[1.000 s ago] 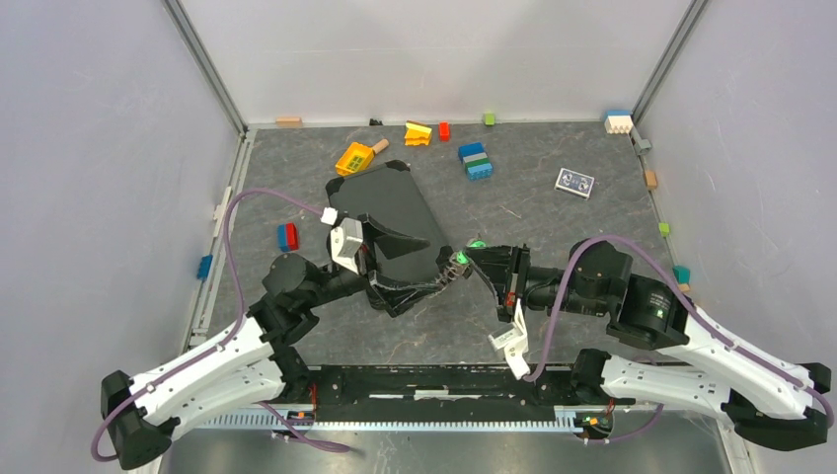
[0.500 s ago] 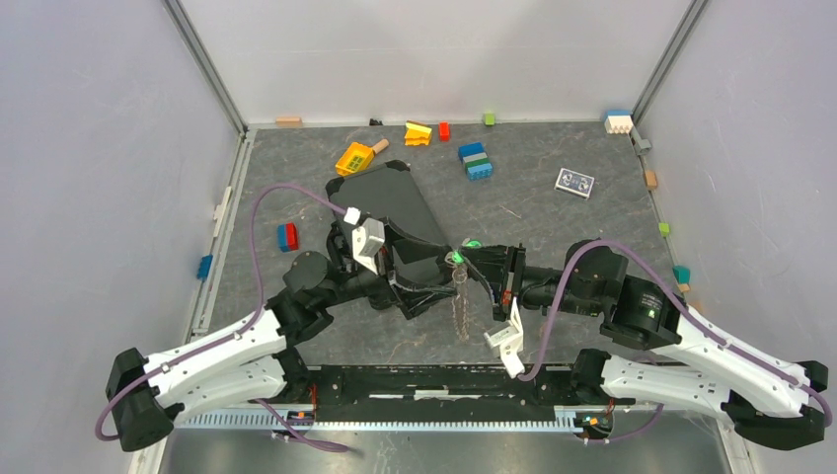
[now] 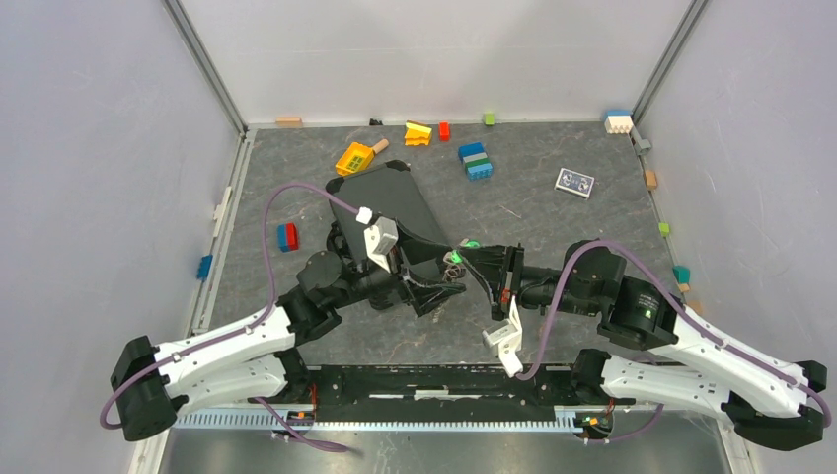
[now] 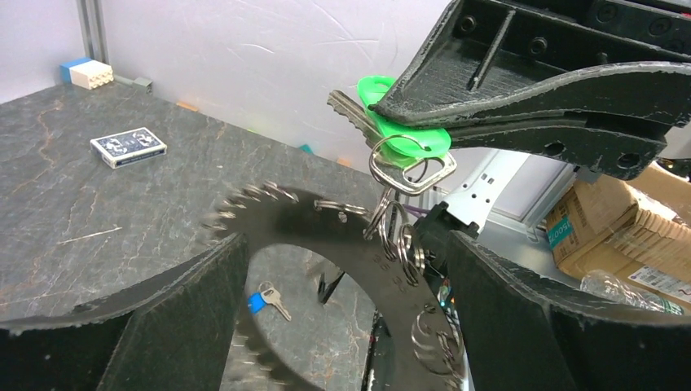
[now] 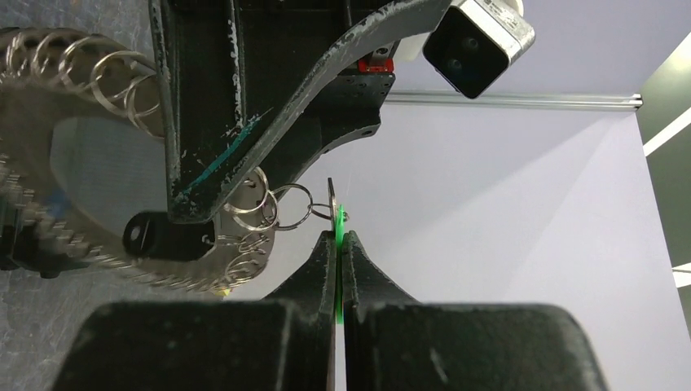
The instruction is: Remove the keys from the keyring
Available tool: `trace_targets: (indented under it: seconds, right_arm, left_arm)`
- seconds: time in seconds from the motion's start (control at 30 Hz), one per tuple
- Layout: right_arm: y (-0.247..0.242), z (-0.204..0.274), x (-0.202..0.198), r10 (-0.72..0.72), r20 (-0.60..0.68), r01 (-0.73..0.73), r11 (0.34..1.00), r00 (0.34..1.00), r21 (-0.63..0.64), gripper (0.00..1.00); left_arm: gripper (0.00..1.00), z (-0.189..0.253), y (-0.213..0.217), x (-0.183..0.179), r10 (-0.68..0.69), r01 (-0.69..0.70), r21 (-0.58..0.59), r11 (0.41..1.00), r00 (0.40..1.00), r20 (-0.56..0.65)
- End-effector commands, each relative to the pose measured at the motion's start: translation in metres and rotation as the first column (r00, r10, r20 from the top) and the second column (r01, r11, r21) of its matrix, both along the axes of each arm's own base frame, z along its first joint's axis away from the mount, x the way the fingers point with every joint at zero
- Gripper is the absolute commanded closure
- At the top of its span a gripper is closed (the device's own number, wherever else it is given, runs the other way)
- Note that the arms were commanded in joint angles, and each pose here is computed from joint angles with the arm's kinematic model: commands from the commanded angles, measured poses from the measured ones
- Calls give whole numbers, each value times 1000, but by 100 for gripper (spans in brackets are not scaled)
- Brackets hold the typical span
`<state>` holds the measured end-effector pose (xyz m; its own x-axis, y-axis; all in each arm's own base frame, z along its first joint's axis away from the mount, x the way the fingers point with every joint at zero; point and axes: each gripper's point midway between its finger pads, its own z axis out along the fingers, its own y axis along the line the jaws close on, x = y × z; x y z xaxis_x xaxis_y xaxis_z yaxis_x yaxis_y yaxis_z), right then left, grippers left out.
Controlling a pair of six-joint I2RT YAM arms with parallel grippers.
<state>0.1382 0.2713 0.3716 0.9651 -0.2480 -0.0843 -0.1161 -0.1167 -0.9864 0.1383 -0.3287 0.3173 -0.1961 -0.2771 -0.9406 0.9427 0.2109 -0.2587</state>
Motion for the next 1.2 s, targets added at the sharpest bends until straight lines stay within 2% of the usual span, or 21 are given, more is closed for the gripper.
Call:
trace_targets:
  seconds: [0.0, 0.13, 0.4, 0.47, 0.63, 1.0, 1.17]
  right_arm:
    - [0, 23, -2, 7, 28, -10, 997, 1000, 83, 100]
    - [0, 24, -5, 18, 16, -19, 996, 1000, 91, 100]
    - [-10, 15, -10, 16, -39, -12, 995, 999, 97, 100]
    - [-12, 14, -10, 8, -51, -3, 994, 999, 106, 100]
    - [-21, 9, -12, -6, -81, 14, 995, 997, 98, 100]
    - [-35, -7, -14, -38, -156, 55, 993, 987, 107, 100]
    - [-32, -25, -10, -56, -216, 81, 991, 975, 109, 100]
  left_arm:
    - [7, 30, -1, 6, 38, -35, -71, 997, 998, 44]
    - [18, 21, -7, 8, 41, -42, 7, 999, 997, 68]
    - [55, 3, 0, 6, 60, -82, 159, 984, 989, 137]
    - [64, -2, 4, 5, 58, -88, 208, 974, 987, 148]
    - [79, -10, 15, 8, 54, -120, 343, 931, 979, 196]
    - [96, -8, 48, 26, 120, -321, 542, 777, 920, 373]
    - [98, 5, 61, 33, 103, -477, 590, 652, 826, 554]
